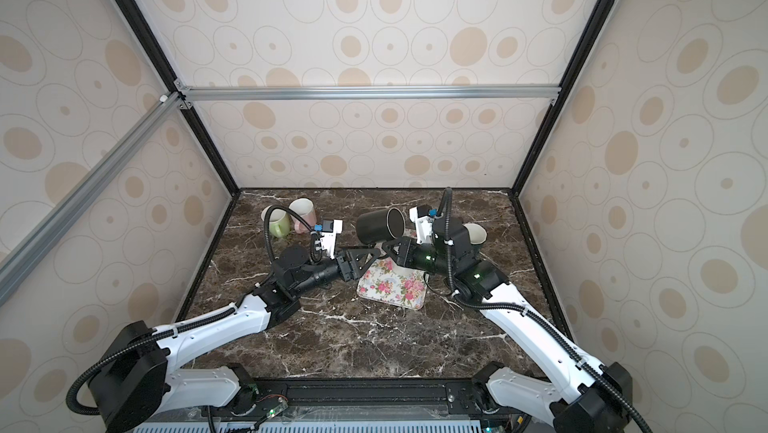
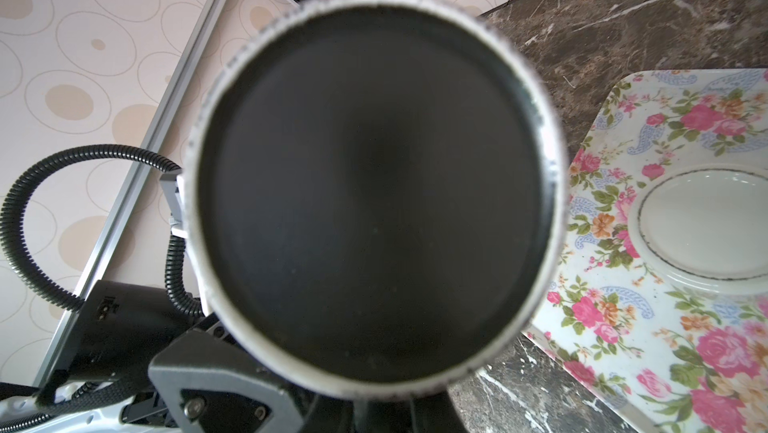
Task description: Turn the mug right side up
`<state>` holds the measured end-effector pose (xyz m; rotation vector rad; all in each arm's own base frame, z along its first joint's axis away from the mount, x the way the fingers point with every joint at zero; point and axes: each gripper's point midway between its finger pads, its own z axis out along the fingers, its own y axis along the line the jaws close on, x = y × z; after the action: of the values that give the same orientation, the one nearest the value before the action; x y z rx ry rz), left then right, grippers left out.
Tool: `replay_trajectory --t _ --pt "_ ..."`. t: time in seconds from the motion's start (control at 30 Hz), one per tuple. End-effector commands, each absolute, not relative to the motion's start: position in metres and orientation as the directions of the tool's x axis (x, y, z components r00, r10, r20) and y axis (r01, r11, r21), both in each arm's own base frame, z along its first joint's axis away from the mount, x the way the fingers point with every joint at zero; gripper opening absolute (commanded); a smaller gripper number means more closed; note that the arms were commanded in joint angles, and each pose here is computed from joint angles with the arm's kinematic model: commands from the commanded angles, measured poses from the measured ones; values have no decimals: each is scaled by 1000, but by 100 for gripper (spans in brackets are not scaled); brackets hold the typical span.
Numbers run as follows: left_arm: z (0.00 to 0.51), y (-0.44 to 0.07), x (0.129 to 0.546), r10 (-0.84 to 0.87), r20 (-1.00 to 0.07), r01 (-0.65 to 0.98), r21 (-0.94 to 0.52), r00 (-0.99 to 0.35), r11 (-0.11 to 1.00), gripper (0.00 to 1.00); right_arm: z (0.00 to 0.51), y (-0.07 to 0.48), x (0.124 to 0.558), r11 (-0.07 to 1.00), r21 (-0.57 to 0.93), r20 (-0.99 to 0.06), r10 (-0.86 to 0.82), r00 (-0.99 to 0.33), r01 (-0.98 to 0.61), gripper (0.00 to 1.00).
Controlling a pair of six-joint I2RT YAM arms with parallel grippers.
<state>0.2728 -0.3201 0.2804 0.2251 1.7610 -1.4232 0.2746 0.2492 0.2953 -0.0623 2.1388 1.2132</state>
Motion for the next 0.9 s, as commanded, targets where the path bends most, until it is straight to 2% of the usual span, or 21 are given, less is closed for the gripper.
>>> replay_trajectory --t 0.0,0.07,0.17,0.4,0.87 --pt "318 -324 271 -400 -707 663 -699 -583 268 78 331 252 277 498 748 -628 317 -710 -439 0" --pt "322 -324 269 -403 -710 674 -694 -578 255 73 330 253 276 489 754 -623 320 -714 -439 0" --pt "325 -325 269 -407 -709 682 -691 -576 238 69 330 253 275 481 760 -618 325 -716 -437 0" --pt "329 -329 266 -409 -695 685 -701 -592 199 68 335 252 275 480 754 -630 333 -702 -449 0" --pt "323 -331 267 -402 -674 661 -725 -621 194 72 345 249 275 474 746 -648 355 -673 -468 0"
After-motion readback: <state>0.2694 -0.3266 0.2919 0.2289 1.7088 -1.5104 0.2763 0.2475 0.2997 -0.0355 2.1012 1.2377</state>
